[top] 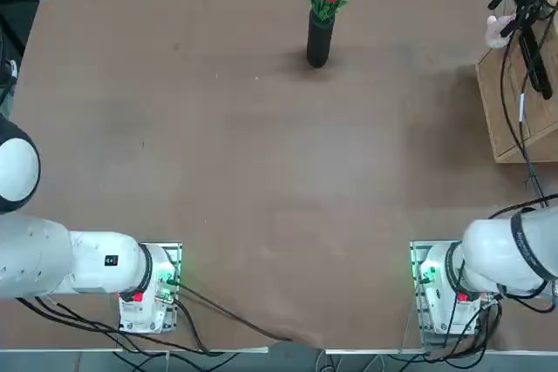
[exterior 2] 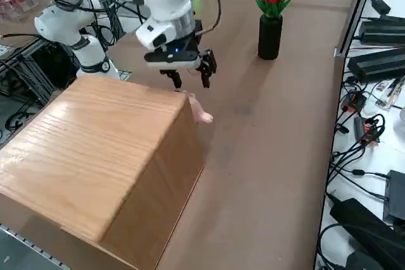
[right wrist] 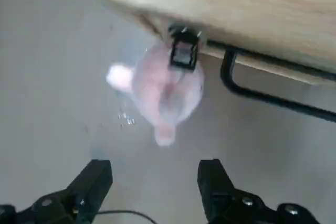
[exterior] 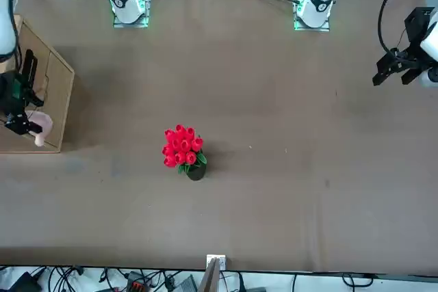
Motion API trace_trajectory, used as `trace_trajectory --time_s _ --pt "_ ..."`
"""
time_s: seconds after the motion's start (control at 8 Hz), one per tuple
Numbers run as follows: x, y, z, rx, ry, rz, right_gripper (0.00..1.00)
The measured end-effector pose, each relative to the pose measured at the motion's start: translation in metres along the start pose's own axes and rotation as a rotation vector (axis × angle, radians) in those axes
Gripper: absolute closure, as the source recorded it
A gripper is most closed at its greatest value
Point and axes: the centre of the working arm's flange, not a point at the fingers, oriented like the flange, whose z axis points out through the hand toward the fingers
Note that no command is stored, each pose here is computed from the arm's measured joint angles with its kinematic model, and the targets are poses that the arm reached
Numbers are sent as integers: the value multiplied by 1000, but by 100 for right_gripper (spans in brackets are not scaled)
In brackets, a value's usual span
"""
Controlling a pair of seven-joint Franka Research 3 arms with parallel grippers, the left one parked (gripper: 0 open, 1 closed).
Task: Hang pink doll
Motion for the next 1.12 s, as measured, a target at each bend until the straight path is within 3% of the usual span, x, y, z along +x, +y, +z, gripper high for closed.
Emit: trace_trajectory --time_s 0.25,0.75,1.12 --pt "-27 -11 -47 -5 -13 -275 0" --pt "-76 -33 -83 15 25 -978 0" --pt "-104 -35 -122 10 36 -1189 0"
